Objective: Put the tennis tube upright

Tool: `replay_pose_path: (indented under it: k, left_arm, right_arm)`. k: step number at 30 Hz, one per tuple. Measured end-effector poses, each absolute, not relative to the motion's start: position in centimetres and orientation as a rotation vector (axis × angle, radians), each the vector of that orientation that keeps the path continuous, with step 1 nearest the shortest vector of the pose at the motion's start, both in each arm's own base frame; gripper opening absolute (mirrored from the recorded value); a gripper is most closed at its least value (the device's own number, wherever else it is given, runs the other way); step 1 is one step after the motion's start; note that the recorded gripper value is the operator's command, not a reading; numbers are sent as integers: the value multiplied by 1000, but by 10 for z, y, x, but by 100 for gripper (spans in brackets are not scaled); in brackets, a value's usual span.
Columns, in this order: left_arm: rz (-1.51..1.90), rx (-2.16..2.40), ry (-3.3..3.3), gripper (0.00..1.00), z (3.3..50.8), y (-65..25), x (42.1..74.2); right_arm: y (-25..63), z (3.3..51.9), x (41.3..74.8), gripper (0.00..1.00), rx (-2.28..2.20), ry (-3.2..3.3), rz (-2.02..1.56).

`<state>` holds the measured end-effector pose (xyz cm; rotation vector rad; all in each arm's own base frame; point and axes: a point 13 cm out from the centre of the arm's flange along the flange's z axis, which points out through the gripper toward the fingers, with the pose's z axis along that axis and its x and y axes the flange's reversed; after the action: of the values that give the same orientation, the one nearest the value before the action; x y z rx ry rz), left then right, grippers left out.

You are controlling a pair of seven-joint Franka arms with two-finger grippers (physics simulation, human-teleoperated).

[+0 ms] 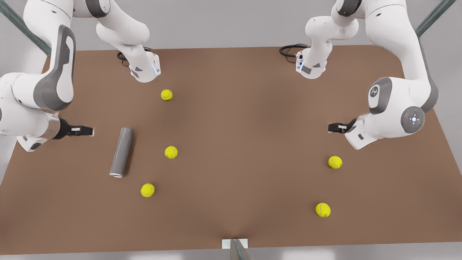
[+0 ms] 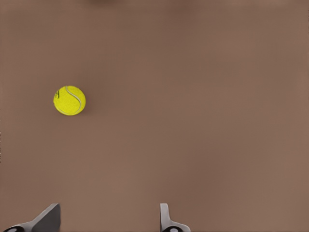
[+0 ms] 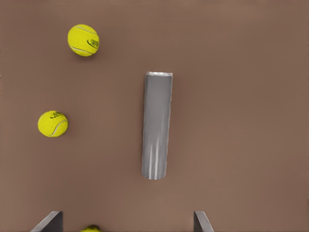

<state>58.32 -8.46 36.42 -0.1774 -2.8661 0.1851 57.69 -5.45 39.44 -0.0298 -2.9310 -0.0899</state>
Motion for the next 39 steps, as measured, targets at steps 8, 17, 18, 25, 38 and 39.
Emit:
replay_pose_path:
  k: [8,17,18,25,38,39]
  left_arm:
    - [179,-187,-2979,100,355,-85,610]
    - [180,-185,-3013,100,355,-84,620]
    - [182,-188,-3012,100,354,-85,620]
    - [196,-191,-3032,100,359,-91,625]
    - [185,-182,-3032,100,373,-88,617]
    - [183,-183,-3029,100,373,-89,616]
  right_arm:
    - [-59,399,613,100,9,-3071,-75]
    - [-70,294,583,100,1,-2995,-77]
    - [-62,279,584,100,20,-2999,-76]
    - [14,200,596,100,120,-3010,-43]
    - [-49,73,546,100,-138,-2968,37]
    - [-47,67,541,100,-140,-2961,38]
